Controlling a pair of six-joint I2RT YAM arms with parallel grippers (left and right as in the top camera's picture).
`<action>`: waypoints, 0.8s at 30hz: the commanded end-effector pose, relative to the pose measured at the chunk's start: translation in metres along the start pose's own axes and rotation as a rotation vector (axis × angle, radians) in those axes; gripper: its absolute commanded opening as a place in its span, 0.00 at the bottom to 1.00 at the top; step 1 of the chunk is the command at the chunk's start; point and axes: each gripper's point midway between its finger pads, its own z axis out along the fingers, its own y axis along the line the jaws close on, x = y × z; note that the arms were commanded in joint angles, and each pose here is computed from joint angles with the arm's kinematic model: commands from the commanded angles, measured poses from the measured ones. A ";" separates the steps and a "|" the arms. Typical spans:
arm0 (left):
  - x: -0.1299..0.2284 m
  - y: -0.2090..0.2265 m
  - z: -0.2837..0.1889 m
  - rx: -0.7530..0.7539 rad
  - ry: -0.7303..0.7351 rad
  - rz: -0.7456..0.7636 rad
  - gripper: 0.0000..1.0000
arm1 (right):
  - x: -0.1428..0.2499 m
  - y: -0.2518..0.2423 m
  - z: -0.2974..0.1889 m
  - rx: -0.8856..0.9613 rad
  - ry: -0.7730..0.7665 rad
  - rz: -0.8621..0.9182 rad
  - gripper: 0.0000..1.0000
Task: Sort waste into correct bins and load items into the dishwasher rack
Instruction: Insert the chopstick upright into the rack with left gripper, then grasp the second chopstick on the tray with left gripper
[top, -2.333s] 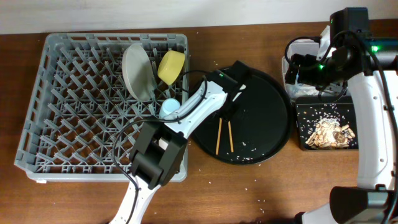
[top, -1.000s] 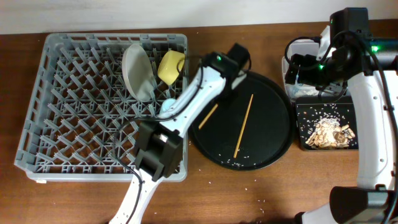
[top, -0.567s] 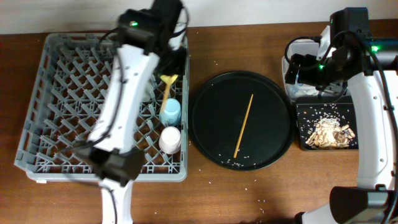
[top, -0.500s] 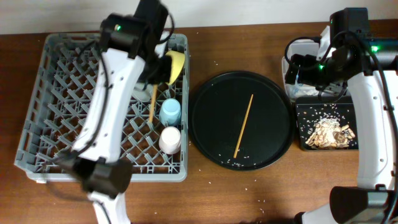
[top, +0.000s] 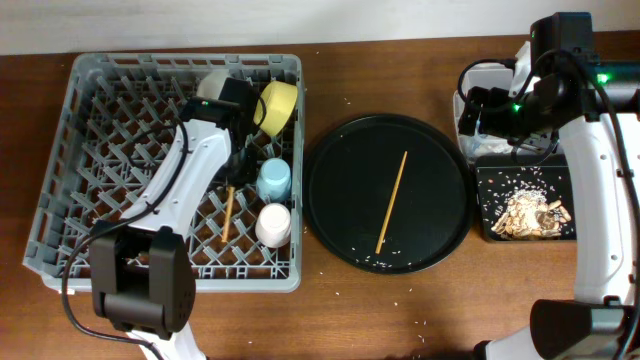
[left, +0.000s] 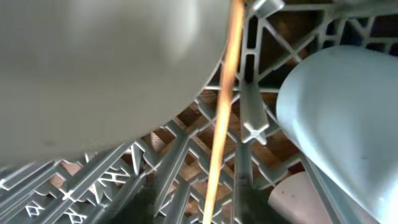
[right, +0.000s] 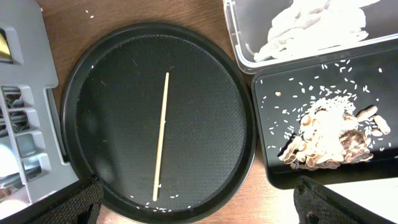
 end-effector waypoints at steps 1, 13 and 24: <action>-0.027 -0.008 -0.036 0.069 -0.106 0.010 0.48 | 0.000 -0.003 0.002 0.016 0.001 0.003 0.99; -0.063 -0.249 -0.067 0.508 -0.342 0.329 0.44 | 0.000 -0.003 0.002 0.016 0.001 0.003 0.99; -0.035 -0.339 -0.013 0.497 -0.343 0.458 0.45 | 0.000 -0.003 0.002 0.016 0.001 0.003 0.98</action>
